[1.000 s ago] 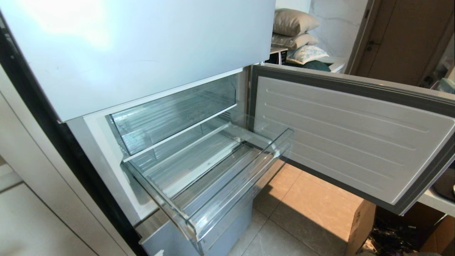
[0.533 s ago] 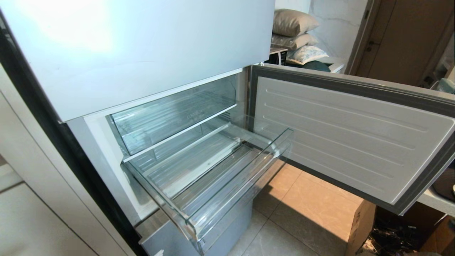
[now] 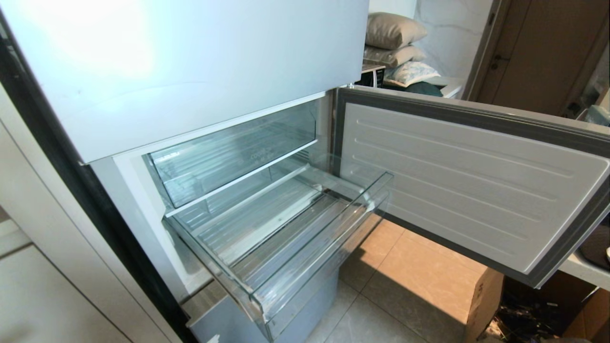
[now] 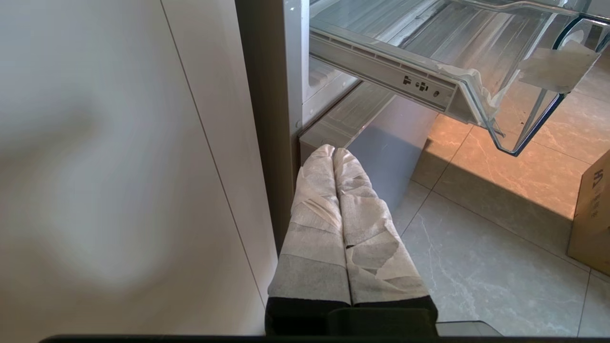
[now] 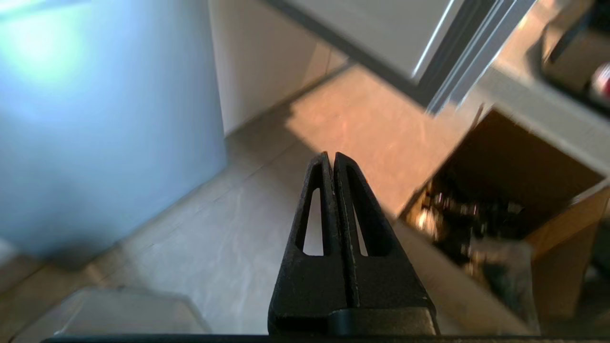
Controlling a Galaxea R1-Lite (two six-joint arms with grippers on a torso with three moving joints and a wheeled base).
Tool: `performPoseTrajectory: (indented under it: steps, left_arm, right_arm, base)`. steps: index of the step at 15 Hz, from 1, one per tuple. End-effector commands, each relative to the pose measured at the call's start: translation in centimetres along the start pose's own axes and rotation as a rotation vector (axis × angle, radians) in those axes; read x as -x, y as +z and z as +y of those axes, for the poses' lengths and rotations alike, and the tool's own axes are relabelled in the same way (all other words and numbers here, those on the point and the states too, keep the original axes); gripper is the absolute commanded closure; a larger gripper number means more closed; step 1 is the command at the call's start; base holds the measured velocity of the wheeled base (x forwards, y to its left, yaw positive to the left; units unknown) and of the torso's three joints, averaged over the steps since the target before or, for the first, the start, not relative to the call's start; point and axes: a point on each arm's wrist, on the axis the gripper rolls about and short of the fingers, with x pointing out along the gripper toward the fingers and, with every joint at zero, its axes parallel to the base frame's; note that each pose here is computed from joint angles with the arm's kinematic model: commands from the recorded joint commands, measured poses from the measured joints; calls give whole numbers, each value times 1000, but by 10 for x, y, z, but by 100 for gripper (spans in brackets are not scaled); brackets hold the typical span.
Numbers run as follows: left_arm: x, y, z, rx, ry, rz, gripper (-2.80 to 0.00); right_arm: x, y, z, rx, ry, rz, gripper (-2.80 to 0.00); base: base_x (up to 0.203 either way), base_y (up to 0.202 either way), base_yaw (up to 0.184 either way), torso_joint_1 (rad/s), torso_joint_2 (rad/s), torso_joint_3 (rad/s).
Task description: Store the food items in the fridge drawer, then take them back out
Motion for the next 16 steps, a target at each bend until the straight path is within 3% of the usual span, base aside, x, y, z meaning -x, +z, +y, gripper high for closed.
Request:
performPoseTrajectory:
  steps: [1, 3, 10, 16]
  left_arm:
    - [0, 0, 0, 1, 2, 0, 0]
    - [0, 0, 0, 1, 2, -2, 0]
    - [0, 0, 0, 1, 2, 1, 0]
    - [0, 0, 0, 1, 2, 1, 0]
  right_arm:
    - [10, -5, 1, 7, -17, -132, 0]
    - [15, -7, 1, 7, -20, -206, 0]
    - [15, -7, 1, -16, -11, -199, 0]
    - [15, -7, 1, -80, -18, -202, 0]
  base:
    - [0, 0, 0, 0, 0, 0]
    - [0, 0, 0, 0, 0, 0]
    - [0, 0, 0, 0, 0, 0]
    - [2, -6, 161, 1, 2, 3]
